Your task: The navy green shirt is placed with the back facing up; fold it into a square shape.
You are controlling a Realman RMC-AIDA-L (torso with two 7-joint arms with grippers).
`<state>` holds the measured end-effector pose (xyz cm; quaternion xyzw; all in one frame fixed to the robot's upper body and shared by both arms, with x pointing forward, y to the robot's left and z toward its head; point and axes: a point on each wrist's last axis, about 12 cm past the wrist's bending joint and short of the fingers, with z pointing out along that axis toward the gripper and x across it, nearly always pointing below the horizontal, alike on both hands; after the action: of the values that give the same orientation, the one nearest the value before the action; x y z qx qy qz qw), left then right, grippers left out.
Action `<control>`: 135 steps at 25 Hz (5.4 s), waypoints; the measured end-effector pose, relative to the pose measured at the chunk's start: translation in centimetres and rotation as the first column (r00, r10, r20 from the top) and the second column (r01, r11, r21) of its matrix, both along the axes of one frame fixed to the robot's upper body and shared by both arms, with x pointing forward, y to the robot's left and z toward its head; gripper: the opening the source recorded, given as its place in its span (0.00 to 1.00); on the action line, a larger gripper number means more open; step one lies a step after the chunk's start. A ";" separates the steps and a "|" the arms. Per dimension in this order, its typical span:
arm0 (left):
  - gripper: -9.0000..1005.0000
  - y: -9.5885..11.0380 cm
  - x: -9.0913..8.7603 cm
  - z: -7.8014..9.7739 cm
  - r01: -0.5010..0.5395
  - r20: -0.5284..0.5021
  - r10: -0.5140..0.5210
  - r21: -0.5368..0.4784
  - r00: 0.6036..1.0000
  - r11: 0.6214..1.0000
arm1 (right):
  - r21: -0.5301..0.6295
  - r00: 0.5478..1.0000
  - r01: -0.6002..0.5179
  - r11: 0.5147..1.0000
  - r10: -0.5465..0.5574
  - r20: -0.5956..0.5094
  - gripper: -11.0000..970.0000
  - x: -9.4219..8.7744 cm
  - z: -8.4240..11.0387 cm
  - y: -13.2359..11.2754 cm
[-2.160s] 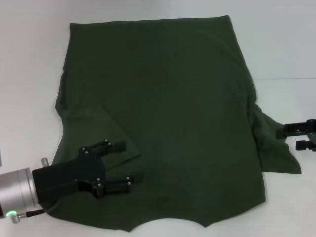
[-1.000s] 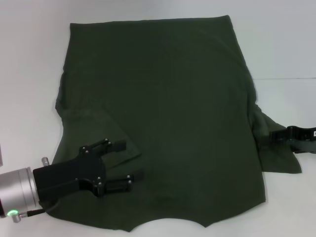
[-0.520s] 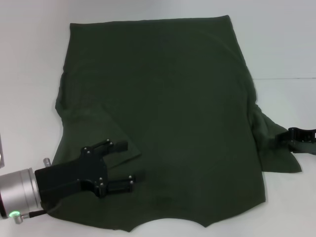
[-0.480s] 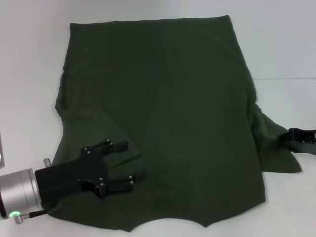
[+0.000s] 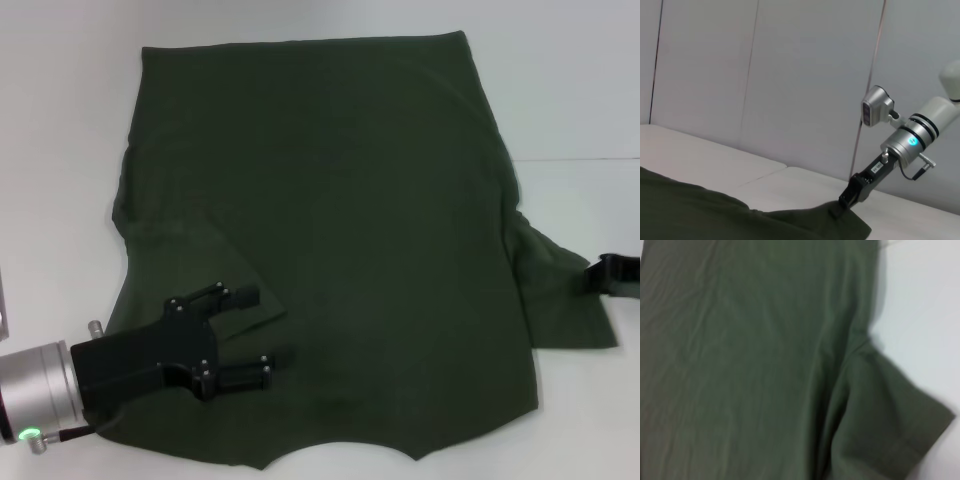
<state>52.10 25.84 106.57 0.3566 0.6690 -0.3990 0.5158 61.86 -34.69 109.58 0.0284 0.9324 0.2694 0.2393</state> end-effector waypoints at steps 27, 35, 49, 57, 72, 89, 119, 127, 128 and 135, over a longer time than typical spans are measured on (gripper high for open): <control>0.92 0.6 0.3 0.7 -0.042 -0.009 0.042 -0.059 0.999 0.997 | -0.186 0.936 -0.279 0.942 0.310 0.166 0.09 5.6 7.5 6.9; 0.92 0.7 0.4 0.9 -0.047 -0.001 0.047 -0.065 0.999 0.997 | -0.186 0.929 -0.348 0.919 0.365 0.063 0.34 5.8 6.3 12.2; 0.92 0.6 0.6 1.0 -0.039 0.005 0.039 -0.065 0.999 0.997 | -0.132 0.992 -0.113 0.985 0.119 0.039 0.73 4.8 3.9 6.1; 0.92 0.5 0.5 0.9 -0.032 0.005 0.033 -0.062 0.999 0.998 | -0.121 0.998 -0.044 0.992 0.048 0.031 0.91 4.1 1.7 5.4; 0.92 0.4 0.3 0.8 -0.031 0.000 0.032 -0.060 1.000 0.998 | -0.133 0.997 -0.010 0.991 0.020 0.075 0.89 3.7 -0.3 6.7; 0.92 0.3 0.4 0.9 -0.026 0.006 0.027 -0.063 1.000 0.998 | -0.128 0.995 0.003 0.992 0.010 0.103 0.87 3.6 -1.1 7.2; 0.92 0.5 0.4 1.0 -0.031 0.010 0.032 -0.073 0.999 0.997 | -0.046 0.996 0.027 0.999 -0.023 0.083 0.83 3.5 -0.7 6.8; 0.92 0.5 0.3 1.1 -0.027 0.012 0.028 -0.075 1.000 0.997 | -0.055 0.995 0.044 0.998 -0.039 0.089 0.83 3.4 -1.2 7.1; 0.92 0.5 0.3 1.1 -0.025 0.012 0.026 -0.076 1.000 0.997 | -0.055 0.995 0.047 0.997 -0.041 0.091 0.82 3.4 -1.2 7.1; 0.92 0.5 0.2 1.0 -0.023 0.017 0.024 -0.077 1.000 0.997 | -0.051 0.994 0.057 0.997 -0.052 0.094 0.82 3.4 -1.3 7.2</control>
<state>52.30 26.31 107.61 0.3322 0.6528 -0.4150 0.5397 65.28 -27.51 108.27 0.0348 0.9261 0.2384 0.2902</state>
